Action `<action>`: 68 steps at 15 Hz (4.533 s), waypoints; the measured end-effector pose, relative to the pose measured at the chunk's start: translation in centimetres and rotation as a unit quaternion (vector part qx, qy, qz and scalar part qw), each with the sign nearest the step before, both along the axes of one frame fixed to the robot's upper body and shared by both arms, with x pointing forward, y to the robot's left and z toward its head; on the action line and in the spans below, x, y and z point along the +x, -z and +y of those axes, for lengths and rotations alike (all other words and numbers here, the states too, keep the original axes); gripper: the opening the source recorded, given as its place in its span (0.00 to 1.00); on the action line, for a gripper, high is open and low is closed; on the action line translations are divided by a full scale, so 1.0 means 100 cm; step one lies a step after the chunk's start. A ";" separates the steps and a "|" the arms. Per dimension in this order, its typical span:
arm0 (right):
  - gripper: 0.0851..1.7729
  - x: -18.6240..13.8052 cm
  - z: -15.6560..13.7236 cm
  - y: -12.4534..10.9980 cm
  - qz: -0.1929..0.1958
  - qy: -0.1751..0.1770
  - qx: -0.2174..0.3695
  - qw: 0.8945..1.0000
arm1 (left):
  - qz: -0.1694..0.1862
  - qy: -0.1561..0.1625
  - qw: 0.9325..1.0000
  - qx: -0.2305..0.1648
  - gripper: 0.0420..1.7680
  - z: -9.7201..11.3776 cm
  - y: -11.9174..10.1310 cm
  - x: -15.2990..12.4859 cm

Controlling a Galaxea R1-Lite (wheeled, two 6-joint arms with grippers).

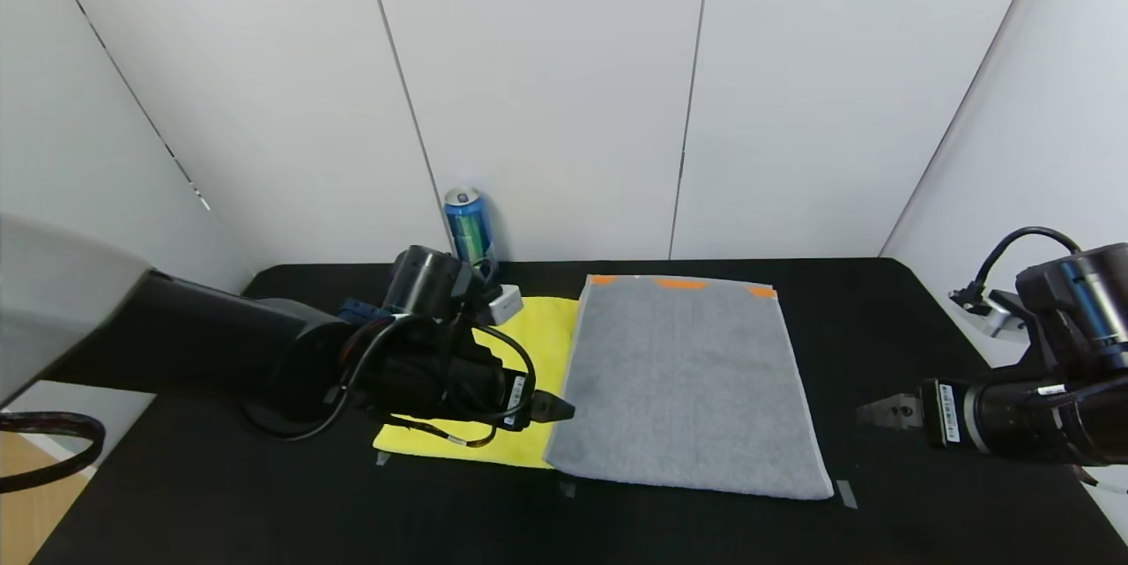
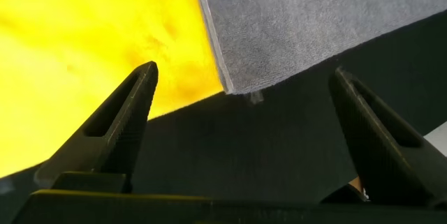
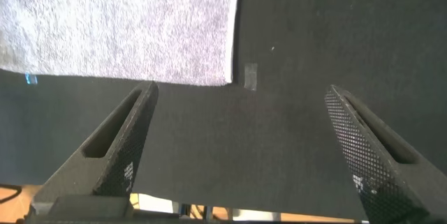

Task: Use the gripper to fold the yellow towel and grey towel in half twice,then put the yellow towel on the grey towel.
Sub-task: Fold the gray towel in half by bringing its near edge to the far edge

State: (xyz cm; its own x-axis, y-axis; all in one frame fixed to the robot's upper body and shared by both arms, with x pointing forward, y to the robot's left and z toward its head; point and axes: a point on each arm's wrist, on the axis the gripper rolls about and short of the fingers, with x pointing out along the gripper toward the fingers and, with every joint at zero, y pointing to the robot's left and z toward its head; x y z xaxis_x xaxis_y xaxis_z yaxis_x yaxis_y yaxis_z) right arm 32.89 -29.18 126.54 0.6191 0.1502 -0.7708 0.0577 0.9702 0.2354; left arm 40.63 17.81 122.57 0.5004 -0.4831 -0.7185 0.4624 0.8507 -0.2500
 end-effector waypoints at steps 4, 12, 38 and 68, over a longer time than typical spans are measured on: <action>0.96 -0.001 0.001 0.004 0.008 -0.003 -0.001 1.000 | 0.019 0.000 1.000 0.005 0.97 -0.007 0.018 0.011; 0.96 -0.004 0.001 0.009 0.019 0.002 0.002 1.000 | 0.058 0.021 0.998 0.015 0.97 -0.023 0.048 0.012; 0.96 -0.008 -0.004 0.014 0.025 0.020 0.006 0.999 | 0.090 0.072 0.993 -0.011 0.97 -0.041 0.063 0.007; 0.96 0.022 0.017 0.060 0.076 0.009 0.064 0.995 | 0.070 0.070 0.995 -0.019 0.04 -0.040 0.067 0.009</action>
State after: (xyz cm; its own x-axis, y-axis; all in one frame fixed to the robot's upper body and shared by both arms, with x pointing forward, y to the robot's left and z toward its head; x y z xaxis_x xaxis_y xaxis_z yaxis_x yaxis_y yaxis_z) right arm 35.13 -27.53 120.57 0.5000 0.2435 -0.8311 0.1199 0.9310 0.3449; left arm 41.49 13.80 115.89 0.3231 -0.5693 -0.7560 0.5334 0.7694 -0.3514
